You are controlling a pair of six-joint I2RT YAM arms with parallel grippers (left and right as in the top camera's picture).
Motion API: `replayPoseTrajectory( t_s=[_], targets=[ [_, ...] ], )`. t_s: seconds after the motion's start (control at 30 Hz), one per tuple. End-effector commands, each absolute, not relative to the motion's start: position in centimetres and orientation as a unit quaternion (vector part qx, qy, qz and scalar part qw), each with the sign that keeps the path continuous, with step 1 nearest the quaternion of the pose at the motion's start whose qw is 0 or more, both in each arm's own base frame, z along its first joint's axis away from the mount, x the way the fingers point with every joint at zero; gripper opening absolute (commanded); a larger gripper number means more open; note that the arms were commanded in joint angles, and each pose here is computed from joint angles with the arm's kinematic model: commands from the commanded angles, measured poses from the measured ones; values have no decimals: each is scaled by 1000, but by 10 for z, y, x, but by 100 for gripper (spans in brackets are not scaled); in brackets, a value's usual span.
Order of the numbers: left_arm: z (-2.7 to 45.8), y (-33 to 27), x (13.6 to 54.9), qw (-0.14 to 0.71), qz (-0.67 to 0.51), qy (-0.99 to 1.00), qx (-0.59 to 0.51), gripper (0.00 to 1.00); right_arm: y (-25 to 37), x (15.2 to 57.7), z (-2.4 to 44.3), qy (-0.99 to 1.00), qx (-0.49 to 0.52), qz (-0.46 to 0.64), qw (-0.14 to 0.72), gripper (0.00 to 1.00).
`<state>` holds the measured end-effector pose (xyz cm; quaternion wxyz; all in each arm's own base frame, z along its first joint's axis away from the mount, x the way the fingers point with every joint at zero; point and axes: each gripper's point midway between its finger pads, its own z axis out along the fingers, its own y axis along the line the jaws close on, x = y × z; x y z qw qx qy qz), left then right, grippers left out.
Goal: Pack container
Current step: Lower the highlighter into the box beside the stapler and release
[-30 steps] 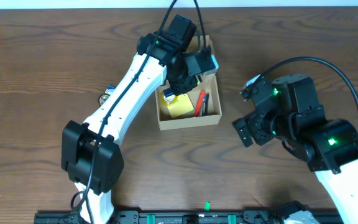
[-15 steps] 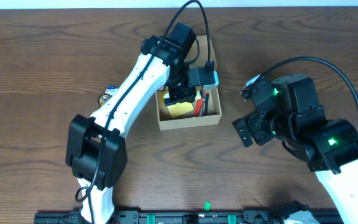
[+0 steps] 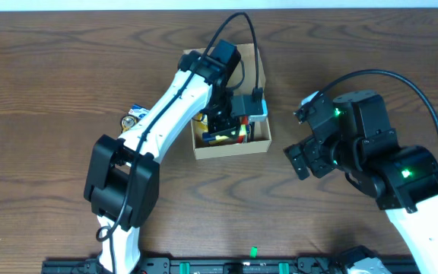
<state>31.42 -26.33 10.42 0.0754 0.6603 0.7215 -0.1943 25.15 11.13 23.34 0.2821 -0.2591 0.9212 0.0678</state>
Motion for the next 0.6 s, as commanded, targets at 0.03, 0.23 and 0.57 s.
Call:
replayPoseTrajectory(
  t_s=[0.03,0.23,0.57],
  targets=[
    [93,-264,306,62,-208,712,668,6,112,250,234,922,-254,74,282,99],
    [81,-268,313,80,-204,710,670,6,112,250,234,922,-254,74,282,99],
    [81,-268,313,81,-203,710,670,27,112,250,234,922,-254,74,282,99]
  ],
)
